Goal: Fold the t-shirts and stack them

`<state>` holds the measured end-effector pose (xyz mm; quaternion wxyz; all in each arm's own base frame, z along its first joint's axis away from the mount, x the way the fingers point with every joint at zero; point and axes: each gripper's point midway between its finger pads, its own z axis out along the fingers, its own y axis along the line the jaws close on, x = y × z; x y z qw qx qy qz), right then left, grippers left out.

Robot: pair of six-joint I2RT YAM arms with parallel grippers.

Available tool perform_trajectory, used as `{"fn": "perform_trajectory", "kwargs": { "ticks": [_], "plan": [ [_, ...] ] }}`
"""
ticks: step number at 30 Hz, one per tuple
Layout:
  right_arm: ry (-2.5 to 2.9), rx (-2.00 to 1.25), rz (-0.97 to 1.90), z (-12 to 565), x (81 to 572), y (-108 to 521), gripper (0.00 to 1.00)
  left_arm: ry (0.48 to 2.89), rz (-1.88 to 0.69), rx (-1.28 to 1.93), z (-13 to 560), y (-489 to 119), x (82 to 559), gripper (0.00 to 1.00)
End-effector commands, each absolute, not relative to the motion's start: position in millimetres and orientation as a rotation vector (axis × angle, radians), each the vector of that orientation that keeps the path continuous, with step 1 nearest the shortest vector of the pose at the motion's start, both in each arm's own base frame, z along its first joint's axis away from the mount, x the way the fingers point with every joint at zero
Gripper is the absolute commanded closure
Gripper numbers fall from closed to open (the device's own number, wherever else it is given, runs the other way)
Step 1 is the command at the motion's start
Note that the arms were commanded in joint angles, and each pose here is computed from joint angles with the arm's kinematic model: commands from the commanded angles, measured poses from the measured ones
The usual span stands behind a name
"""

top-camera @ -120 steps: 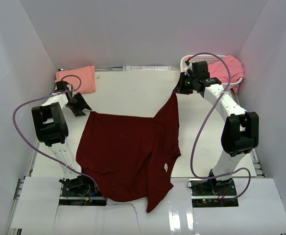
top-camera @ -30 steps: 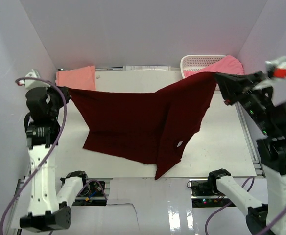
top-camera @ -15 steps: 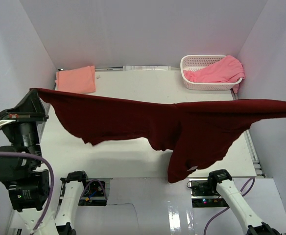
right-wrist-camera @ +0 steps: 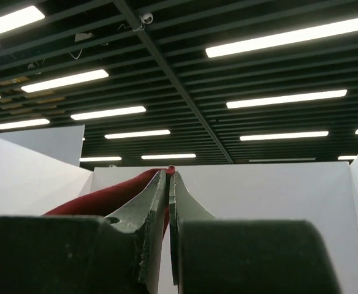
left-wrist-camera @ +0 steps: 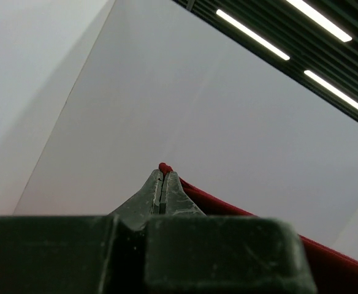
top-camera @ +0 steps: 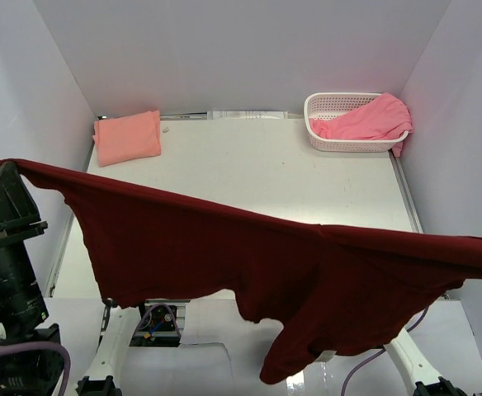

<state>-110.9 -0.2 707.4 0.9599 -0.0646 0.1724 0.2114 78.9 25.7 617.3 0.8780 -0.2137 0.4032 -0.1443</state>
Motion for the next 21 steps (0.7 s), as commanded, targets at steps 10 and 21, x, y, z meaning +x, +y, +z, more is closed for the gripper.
{"fn": "perform_trajectory", "kwargs": {
  "ticks": [10,21],
  "plan": [
    [0.523,0.182,0.423,696,-23,-31,0.92,0.953,-0.132,-0.594,570,58,114,1.0],
    [1.587,0.311,0.715,395,189,77,0.92,1.412,-0.043,-0.744,391,59,199,1.0]
  ]
}}
